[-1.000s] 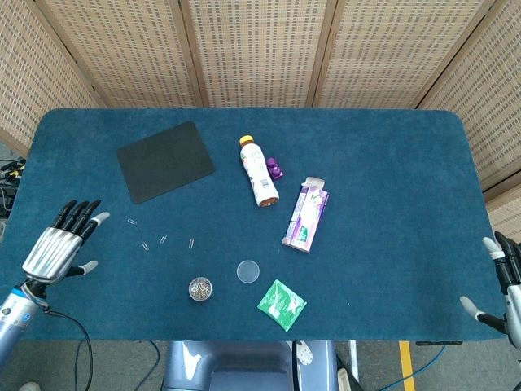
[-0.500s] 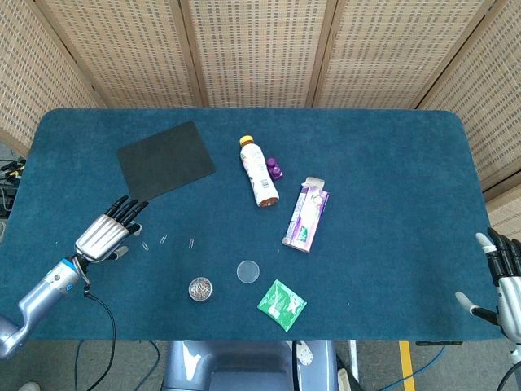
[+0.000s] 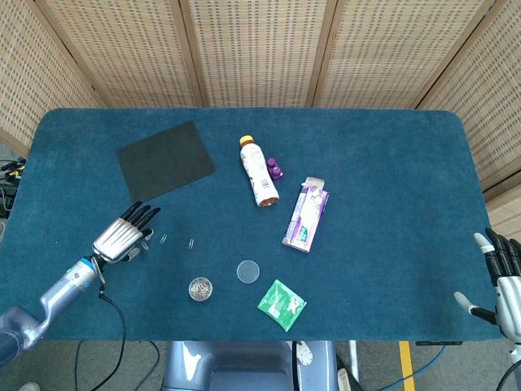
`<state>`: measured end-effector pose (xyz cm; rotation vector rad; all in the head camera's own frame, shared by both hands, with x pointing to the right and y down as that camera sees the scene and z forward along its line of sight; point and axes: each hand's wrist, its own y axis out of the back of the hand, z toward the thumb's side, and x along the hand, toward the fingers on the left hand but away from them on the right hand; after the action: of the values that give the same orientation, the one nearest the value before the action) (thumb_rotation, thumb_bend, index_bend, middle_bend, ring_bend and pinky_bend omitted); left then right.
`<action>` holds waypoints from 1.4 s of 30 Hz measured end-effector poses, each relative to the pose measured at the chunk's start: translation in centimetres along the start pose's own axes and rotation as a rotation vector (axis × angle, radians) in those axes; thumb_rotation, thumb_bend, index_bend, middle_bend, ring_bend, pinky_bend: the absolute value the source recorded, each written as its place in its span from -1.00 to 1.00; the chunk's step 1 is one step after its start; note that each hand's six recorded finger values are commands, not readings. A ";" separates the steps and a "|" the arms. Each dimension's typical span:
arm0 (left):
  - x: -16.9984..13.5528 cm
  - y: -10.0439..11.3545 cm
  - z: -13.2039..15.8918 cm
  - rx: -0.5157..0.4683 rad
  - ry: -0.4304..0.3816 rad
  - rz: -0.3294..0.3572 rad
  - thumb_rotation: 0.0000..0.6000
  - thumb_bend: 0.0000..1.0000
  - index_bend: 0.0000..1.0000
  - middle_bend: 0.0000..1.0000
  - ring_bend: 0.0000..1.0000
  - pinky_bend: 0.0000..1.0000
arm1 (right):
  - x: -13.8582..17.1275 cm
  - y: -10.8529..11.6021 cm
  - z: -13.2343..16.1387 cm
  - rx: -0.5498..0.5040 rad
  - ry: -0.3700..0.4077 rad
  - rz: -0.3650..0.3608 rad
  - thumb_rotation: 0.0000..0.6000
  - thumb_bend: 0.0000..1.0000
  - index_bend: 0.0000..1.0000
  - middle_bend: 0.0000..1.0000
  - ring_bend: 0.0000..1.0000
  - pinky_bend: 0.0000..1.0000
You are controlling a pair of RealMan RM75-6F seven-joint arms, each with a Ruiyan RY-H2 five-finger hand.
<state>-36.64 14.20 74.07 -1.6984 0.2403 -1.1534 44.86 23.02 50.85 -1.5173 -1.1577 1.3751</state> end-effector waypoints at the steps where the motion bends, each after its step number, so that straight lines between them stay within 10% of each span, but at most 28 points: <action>1: 0.1 -0.1 0.1 0.002 -0.002 -0.002 1.00 -0.39 -0.07 -1.00 -1.00 -1.00 | 0.0 0.0 0.0 0.000 0.000 0.000 1.00 -1.00 -0.99 -1.00 -1.00 -1.00; 42: 0.7 -1.7 0.8 -0.013 0.013 -0.038 1.00 -0.24 0.28 -1.00 -1.00 -1.00 | 0.0 -0.1 0.1 -0.012 0.007 0.010 1.00 -1.00 -0.99 -1.00 -1.00 -1.00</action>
<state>-36.22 15.06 75.85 -1.7145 0.2250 -1.1930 44.79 23.06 50.94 -1.5371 -1.1574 1.3714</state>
